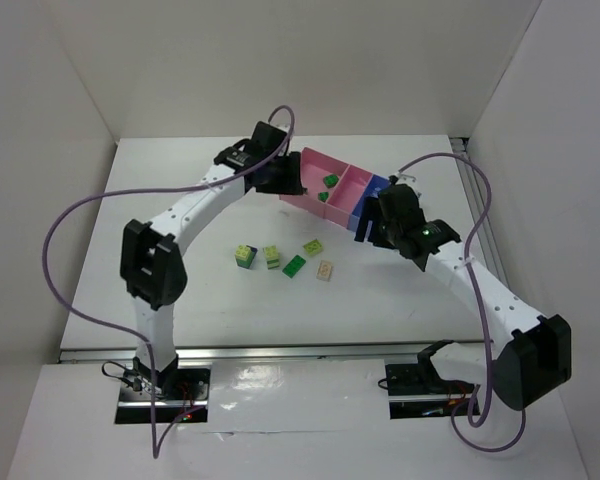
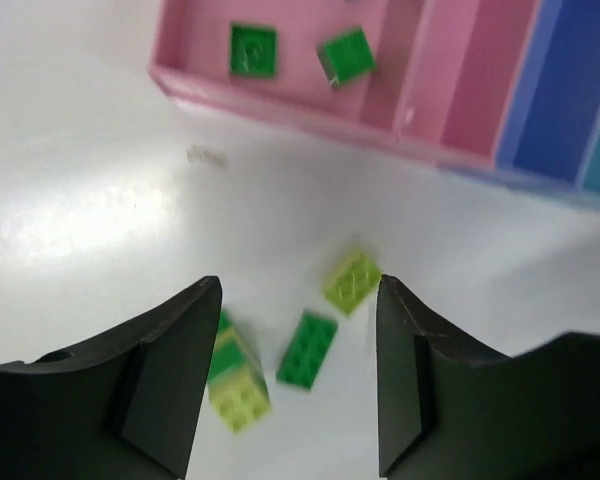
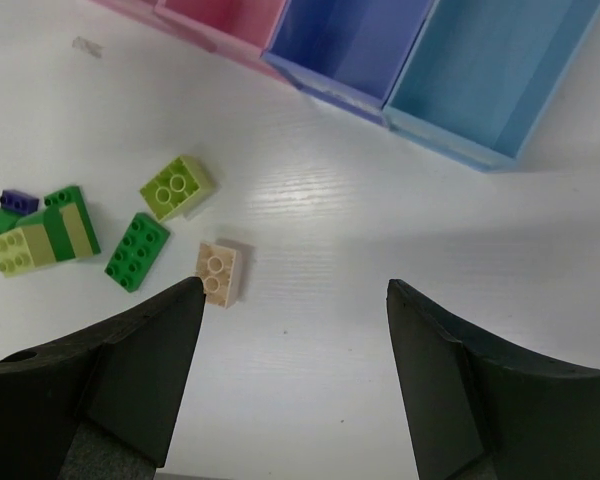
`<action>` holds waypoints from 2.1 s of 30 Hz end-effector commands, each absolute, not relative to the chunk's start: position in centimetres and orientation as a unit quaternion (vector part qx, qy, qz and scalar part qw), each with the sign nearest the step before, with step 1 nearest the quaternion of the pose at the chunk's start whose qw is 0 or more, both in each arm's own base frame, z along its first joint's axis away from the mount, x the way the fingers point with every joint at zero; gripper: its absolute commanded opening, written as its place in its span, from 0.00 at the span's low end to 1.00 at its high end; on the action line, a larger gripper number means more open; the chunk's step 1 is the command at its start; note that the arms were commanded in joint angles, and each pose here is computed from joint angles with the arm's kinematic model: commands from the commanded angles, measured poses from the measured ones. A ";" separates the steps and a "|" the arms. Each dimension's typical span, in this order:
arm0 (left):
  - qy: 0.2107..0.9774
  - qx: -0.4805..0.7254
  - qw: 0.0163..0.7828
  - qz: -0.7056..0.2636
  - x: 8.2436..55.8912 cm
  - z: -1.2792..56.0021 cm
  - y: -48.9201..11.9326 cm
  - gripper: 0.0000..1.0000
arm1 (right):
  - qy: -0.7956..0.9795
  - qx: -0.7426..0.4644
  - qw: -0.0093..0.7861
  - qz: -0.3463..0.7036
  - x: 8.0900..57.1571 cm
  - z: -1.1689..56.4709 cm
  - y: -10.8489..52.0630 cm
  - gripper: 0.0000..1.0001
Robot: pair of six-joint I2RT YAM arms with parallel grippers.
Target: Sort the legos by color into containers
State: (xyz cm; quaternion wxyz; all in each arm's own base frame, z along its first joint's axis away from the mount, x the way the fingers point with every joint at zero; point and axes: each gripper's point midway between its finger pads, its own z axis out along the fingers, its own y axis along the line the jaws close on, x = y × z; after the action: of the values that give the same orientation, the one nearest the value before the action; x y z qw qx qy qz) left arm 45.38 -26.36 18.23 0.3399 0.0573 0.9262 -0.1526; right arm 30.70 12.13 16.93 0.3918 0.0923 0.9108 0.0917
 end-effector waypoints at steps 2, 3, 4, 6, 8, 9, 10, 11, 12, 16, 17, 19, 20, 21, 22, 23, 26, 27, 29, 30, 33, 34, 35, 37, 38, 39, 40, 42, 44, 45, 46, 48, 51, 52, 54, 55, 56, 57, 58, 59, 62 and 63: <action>0.924 0.134 0.327 -0.145 39.3 17.3 -27.3 0.67 | 0.912 0.074 0.389 0.111 30.8 16.4 14.4 0.80; 0.923 0.162 0.316 -0.147 37.9 16.6 -28.2 0.67 | 0.914 0.073 0.383 0.112 30.5 15.9 14.6 0.80; 0.926 0.170 0.305 -0.145 37.0 15.7 -28.6 0.69 | 0.915 0.075 0.382 0.104 30.6 15.6 14.5 0.80; 0.929 0.195 0.287 -0.130 35.5 13.8 -28.7 0.75 | 0.917 0.085 0.376 0.106 30.4 15.1 14.4 0.80; 0.926 0.229 0.277 -0.118 34.1 12.7 -29.8 0.77 | 0.915 0.089 0.380 0.098 30.0 15.2 13.9 0.80; 0.928 0.233 0.270 -0.103 33.8 11.3 -29.7 0.71 | 0.915 0.094 0.381 0.096 29.9 15.1 13.6 0.80; 0.926 0.244 0.272 -0.096 33.5 11.0 -29.8 0.65 | 0.913 0.098 0.386 0.089 29.7 15.4 13.2 0.80; 0.928 0.248 0.264 -0.087 33.2 9.8 -29.9 0.64 | 0.913 0.098 0.387 0.089 29.7 15.4 13.2 0.80; 0.929 0.249 0.259 -0.084 32.9 9.1 -29.6 0.64 | 0.912 0.100 0.389 0.086 29.6 15.6 12.9 0.80; 0.936 0.242 0.249 -0.065 33.2 6.5 -29.3 0.73 | 0.914 0.095 0.386 0.082 29.4 15.2 12.8 0.80; 0.935 0.242 0.251 -0.066 33.4 6.3 -29.5 0.74 | 0.914 0.095 0.386 0.082 29.4 15.2 12.8 0.80; 0.937 0.249 0.238 -0.064 33.2 5.2 -29.5 0.74 | 0.917 0.088 0.380 0.082 29.6 15.0 13.1 0.80; 0.938 0.256 0.226 -0.056 33.1 3.9 -29.3 0.73 | 0.918 0.086 0.378 0.086 29.6 15.0 13.3 0.80; 0.939 0.255 0.226 -0.051 33.4 3.6 -29.4 0.71 | 0.918 0.086 0.378 0.087 29.8 15.1 13.4 0.80; 0.937 0.260 0.226 -0.050 33.6 3.5 -29.6 0.71 | 0.916 0.087 0.382 0.089 30.0 15.5 13.5 0.80; 0.940 0.261 0.217 -0.045 33.5 2.6 -29.4 0.69 | 0.916 0.087 0.382 0.089 30.0 15.5 13.5 0.80; 0.943 0.259 0.206 -0.046 33.5 2.4 -29.2 0.62 | 0.913 0.090 0.388 0.086 30.0 15.8 13.3 0.80; 0.943 0.259 0.206 -0.046 33.5 2.4 -29.2 0.61 | 0.913 0.090 0.388 0.086 30.0 15.8 13.3 0.80; 0.947 0.249 0.197 -0.044 33.1 1.8 -28.9 0.56 | 0.913 0.091 0.390 0.083 30.1 15.8 13.1 0.80; 0.947 0.249 0.197 -0.044 33.0 1.8 -28.9 0.52 | 0.913 0.091 0.390 0.082 30.1 15.8 13.1 0.80; 0.950 0.237 0.201 -0.038 32.9 2.3 -28.5 0.35 | 0.913 0.091 0.390 0.082 30.1 15.8 13.1 0.80; 0.949 0.236 0.207 -0.041 32.9 3.2 -28.5 0.32 | 0.913 0.091 0.390 0.082 30.3 15.9 13.2 0.80; 0.948 0.232 0.211 -0.048 33.2 4.1 -28.5 0.27 | 0.913 0.089 0.388 0.087 30.2 15.9 13.4 0.80; 0.948 0.213 0.227 -0.063 34.4 6.1 -28.3 0.27 | 0.913 0.089 0.388 0.087 30.2 15.9 13.4 0.80; 0.949 0.186 0.242 -0.076 35.5 7.7 -27.6 0.25 | 0.912 0.090 0.391 0.089 30.4 16.2 13.5 0.80; 0.949 0.173 0.249 -0.088 36.2 8.7 -27.3 0.23 | 0.910 0.090 0.395 0.092 30.5 16.4 13.6 0.80; 0.946 0.159 0.262 -0.106 37.1 10.3 -27.3 0.23 | 0.910 0.090 0.395 0.092 30.5 16.4 13.6 0.80; 0.942 0.138 0.274 -0.134 38.6 12.1 -26.9 0.21 | 0.910 0.090 0.395 0.092 30.5 16.4 13.6 0.80; 0.928 0.132 0.314 -0.151 40.6 15.6 -27.6 0.21 | 0.910 0.090 0.395 0.092 30.5 16.4 13.6 0.80; 0.928 0.126 0.318 -0.150 41.7 15.5 -27.6 0.21 | 0.910 0.090 0.395 0.092 30.5 16.4 13.6 0.80; 0.918 0.120 0.343 -0.160 43.3 17.8 -27.9 0.21 | 0.912 0.086 0.392 0.087 30.6 16.1 13.6 0.80; 0.912 0.114 0.360 -0.161 45.2 19.1 -28.3 0.21 | 0.912 0.086 0.392 0.087 30.6 16.1 13.6 0.80; 0.901 0.091 0.388 -0.172 49.1 20.6 -29.1 0.21 | 0.910 0.086 0.395 0.090 30.7 16.2 13.7 0.80; 0.898 0.088 0.392 -0.180 50.2 20.7 -29.1 0.21 | 0.910 0.086 0.395 0.090 30.7 16.2 13.7 0.80; 0.890 0.076 0.403 -0.201 52.7 20.8 -30.3 0.22 | 0.911 0.086 0.394 0.089 30.7 16.4 13.6 0.80; 0.886 0.074 0.409 -0.207 53.7 20.8 -30.3 0.23 | 0.911 0.086 0.394 0.089 30.7 16.4 13.6 0.80; 0.876 0.070 0.423 -0.221 54.5 21.7 -31.0 0.26 | 0.911 0.086 0.394 0.089 30.7 16.4 13.6 0.80; 0.878 0.071 0.411 -0.235 54.9 20.0 -31.8 0.33 | 0.912 0.086 0.391 0.087 30.6 16.3 13.6 0.80; 0.868 0.071 0.425 -0.246 55.9 20.5 -31.9 0.57 | 0.910 0.090 0.394 0.091 30.7 16.7 13.7 0.80; 0.866 0.068 0.424 -0.255 56.1 20.4 -32.3 0.67 | 0.910 0.090 0.394 0.091 30.7 16.7 13.7 0.80; 0.865 0.073 0.416 -0.271 55.7 20.3 -32.8 0.77 | 0.912 0.086 0.390 0.091 30.4 16.5 13.9 0.80; 0.865 0.075 0.412 -0.274 55.3 20.5 -32.8 0.77 | 0.912 0.086 0.390 0.091 30.4 16.5 13.9 0.80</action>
State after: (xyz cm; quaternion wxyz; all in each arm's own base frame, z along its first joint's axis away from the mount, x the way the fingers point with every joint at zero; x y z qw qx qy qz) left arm 55.60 -31.66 17.11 0.3952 0.0682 0.8865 -0.2308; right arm 29.66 13.26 14.73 0.3706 0.0840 0.9215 0.0807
